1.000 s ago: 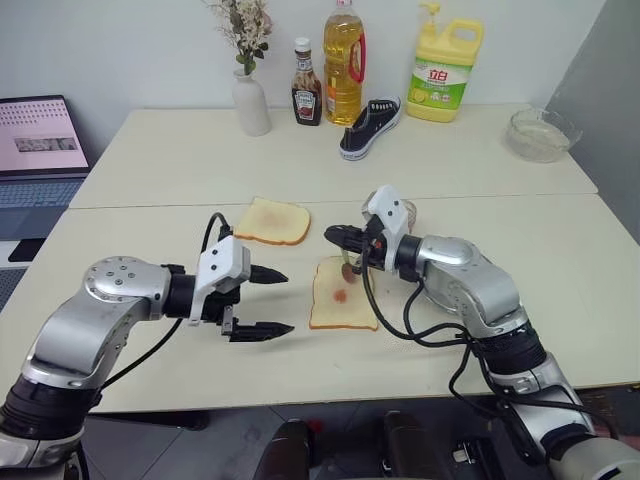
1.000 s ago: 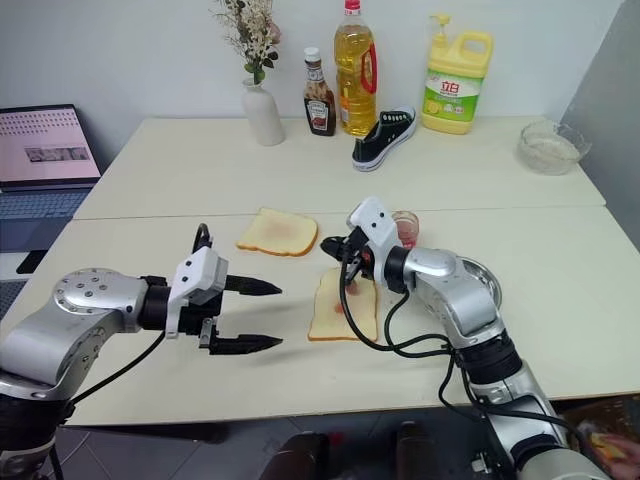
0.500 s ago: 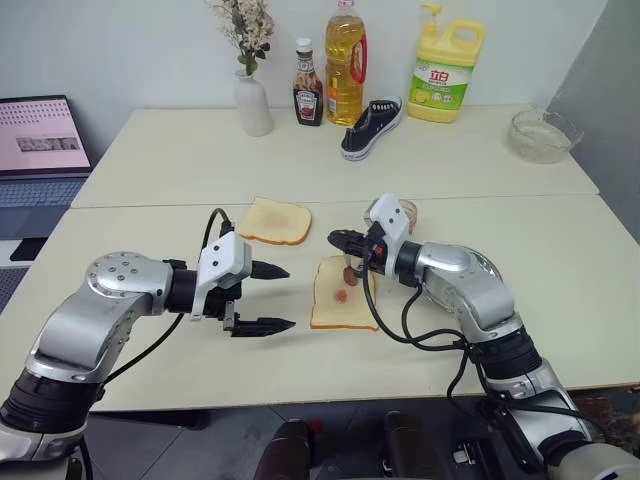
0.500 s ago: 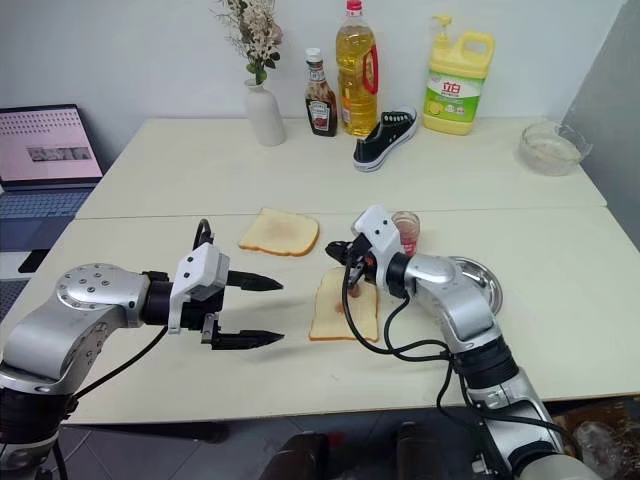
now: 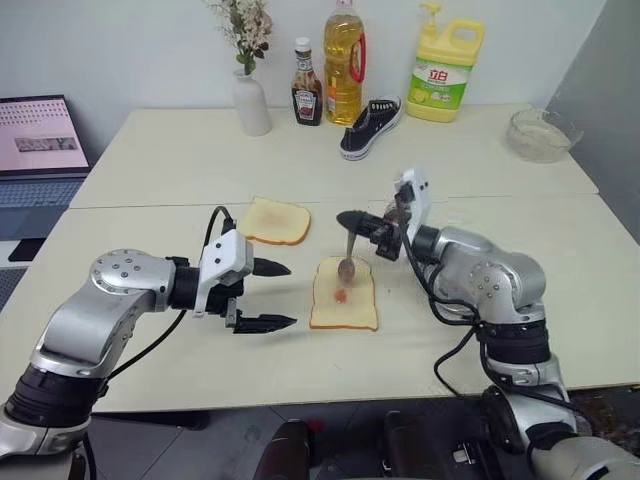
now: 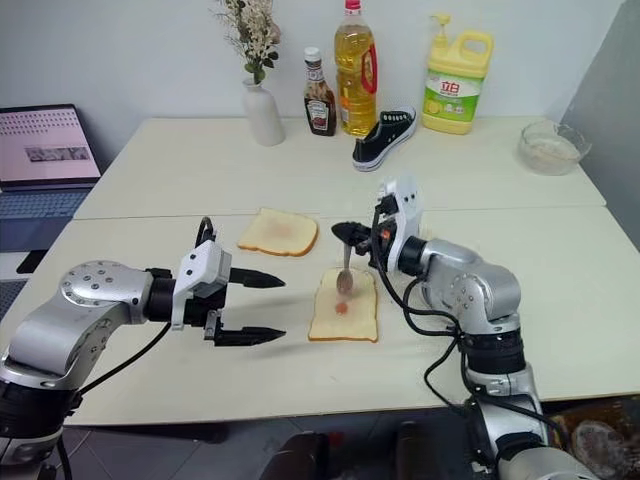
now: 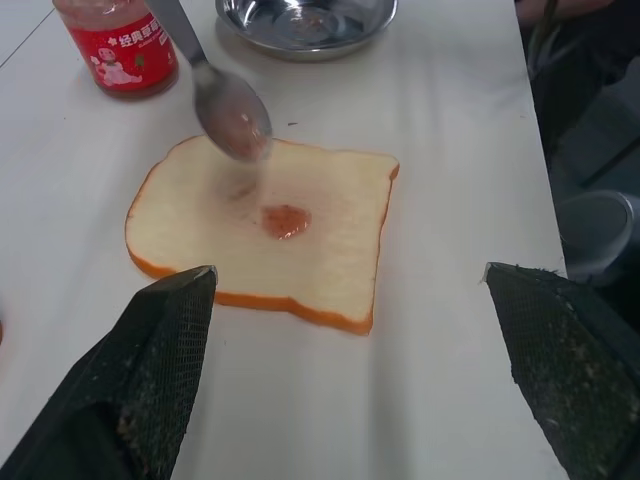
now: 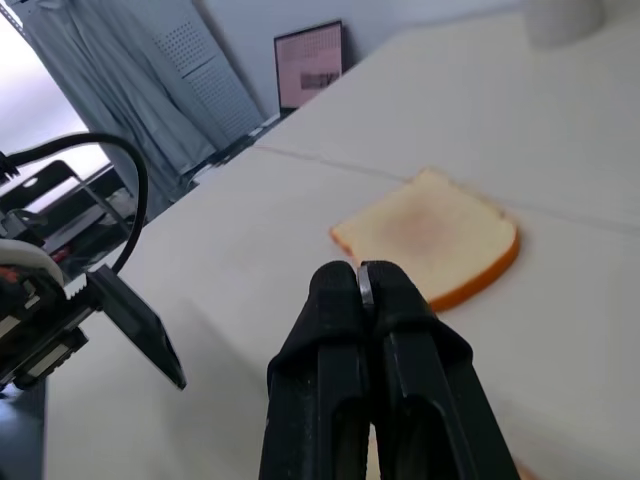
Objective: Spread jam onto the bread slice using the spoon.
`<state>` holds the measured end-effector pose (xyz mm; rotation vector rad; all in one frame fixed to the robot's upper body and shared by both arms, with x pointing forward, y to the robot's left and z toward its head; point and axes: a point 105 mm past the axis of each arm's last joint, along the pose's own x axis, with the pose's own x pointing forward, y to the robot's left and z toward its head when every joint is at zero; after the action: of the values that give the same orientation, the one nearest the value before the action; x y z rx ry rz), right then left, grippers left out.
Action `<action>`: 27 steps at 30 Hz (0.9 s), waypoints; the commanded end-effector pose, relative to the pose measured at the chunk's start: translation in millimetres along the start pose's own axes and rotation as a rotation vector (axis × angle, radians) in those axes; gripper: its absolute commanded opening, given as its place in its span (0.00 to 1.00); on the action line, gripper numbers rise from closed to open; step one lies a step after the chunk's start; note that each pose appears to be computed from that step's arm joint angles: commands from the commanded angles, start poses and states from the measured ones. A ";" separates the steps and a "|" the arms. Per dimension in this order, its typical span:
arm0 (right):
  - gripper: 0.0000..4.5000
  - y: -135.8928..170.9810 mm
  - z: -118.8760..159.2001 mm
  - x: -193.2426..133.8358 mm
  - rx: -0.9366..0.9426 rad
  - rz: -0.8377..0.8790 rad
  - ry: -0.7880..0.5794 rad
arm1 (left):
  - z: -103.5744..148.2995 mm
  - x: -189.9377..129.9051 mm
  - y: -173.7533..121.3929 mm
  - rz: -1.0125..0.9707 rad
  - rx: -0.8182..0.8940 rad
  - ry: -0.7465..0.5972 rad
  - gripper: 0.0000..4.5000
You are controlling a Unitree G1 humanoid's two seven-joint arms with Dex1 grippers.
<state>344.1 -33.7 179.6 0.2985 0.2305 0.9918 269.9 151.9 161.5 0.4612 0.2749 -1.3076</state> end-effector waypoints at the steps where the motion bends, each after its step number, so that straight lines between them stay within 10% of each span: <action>1: 0.00 -2.5 -2.6 -0.8 0.108 0.004 -0.027 | 7.5 -0.6 -0.6 -0.003 0.041 -0.009 1.00; 16: 0.00 -32.5 -15.9 4.0 0.114 -0.111 -0.023 | 8.7 -2.1 0.7 -0.006 0.047 -0.004 1.00; 27: 0.00 -33.7 32.7 -6.3 -0.012 -0.130 -0.110 | 9.5 -1.0 1.3 -0.009 0.049 -0.007 1.00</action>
<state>381.9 -65.3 174.2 0.3288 0.2240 0.8054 269.9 151.3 163.4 0.4665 0.2725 -1.3194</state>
